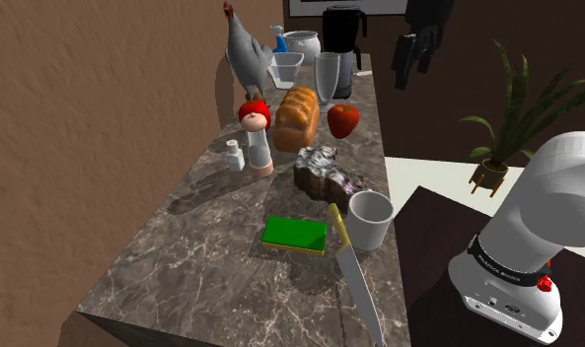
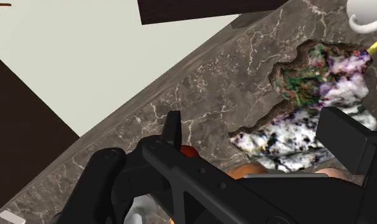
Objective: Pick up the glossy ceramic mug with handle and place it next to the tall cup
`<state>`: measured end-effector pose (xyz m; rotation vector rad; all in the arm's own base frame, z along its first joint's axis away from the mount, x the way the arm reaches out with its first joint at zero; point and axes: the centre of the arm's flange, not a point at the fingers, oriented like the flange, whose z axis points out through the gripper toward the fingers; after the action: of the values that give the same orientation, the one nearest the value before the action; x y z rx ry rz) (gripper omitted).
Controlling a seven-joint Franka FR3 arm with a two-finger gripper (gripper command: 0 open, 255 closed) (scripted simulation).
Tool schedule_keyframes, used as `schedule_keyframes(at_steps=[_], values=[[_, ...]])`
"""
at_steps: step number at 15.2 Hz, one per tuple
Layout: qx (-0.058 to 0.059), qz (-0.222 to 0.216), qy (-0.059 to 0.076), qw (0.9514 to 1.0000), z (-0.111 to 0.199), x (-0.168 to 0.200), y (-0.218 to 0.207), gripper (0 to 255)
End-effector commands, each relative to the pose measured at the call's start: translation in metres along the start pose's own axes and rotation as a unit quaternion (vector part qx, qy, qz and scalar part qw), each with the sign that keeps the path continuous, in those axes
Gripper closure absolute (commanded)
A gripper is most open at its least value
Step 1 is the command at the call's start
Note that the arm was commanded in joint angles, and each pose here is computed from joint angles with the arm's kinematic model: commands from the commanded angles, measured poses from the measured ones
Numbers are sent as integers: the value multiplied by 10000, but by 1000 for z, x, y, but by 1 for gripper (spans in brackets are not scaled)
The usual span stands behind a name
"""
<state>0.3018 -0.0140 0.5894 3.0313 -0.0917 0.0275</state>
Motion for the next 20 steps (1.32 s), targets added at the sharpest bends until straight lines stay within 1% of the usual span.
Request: schedule_keyframes(at_steps=[1, 20], values=[[0, 0, 0, 10000, 0, 0, 0, 0], [234, 171, 66, 9996, 113, -64, -208, 0]])
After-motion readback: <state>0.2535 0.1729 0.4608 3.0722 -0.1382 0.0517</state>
